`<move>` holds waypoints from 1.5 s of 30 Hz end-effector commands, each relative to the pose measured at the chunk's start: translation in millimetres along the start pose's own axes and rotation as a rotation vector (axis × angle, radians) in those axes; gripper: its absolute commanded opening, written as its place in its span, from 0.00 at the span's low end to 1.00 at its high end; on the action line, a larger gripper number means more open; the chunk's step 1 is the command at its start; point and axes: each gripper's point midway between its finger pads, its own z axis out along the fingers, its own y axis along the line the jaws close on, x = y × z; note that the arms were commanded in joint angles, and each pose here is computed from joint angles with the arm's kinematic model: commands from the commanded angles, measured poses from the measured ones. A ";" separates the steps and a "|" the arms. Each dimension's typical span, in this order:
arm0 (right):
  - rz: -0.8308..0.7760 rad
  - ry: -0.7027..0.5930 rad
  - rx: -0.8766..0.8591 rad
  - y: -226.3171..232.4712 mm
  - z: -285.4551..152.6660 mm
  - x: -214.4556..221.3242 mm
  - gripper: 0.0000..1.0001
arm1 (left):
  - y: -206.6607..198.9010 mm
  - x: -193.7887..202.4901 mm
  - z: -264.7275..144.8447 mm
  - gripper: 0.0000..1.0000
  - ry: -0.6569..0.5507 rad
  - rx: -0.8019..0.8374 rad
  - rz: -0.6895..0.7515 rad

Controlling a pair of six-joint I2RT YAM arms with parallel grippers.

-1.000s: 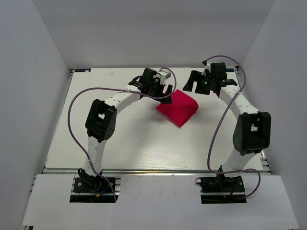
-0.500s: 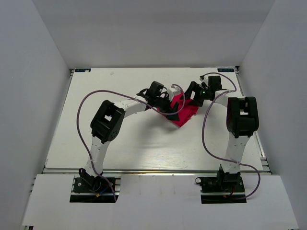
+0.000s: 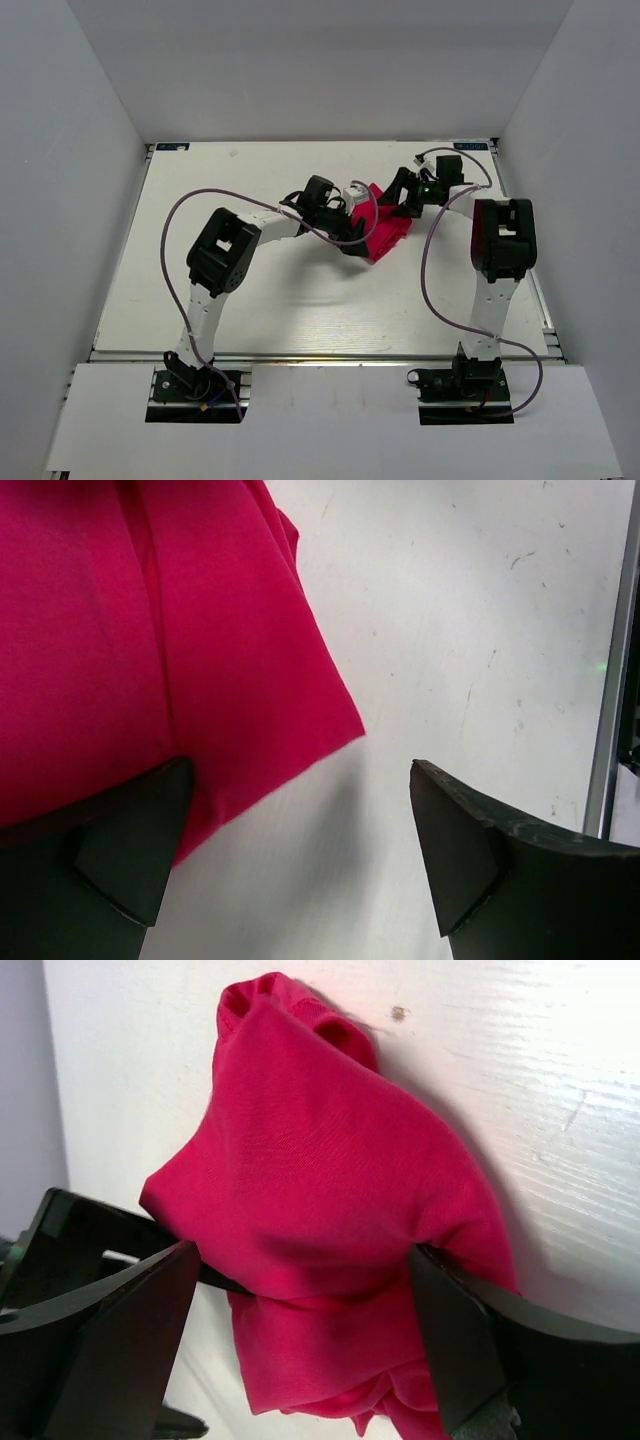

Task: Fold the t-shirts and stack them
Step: Put the neatly folded tshirt into the corner of the board with the left arm

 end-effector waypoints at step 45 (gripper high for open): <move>-0.317 -0.441 0.334 89.1 -175.8 -7.5 0.90 | 85.8 -55.3 -10.6 0.25 0.024 -0.320 -0.086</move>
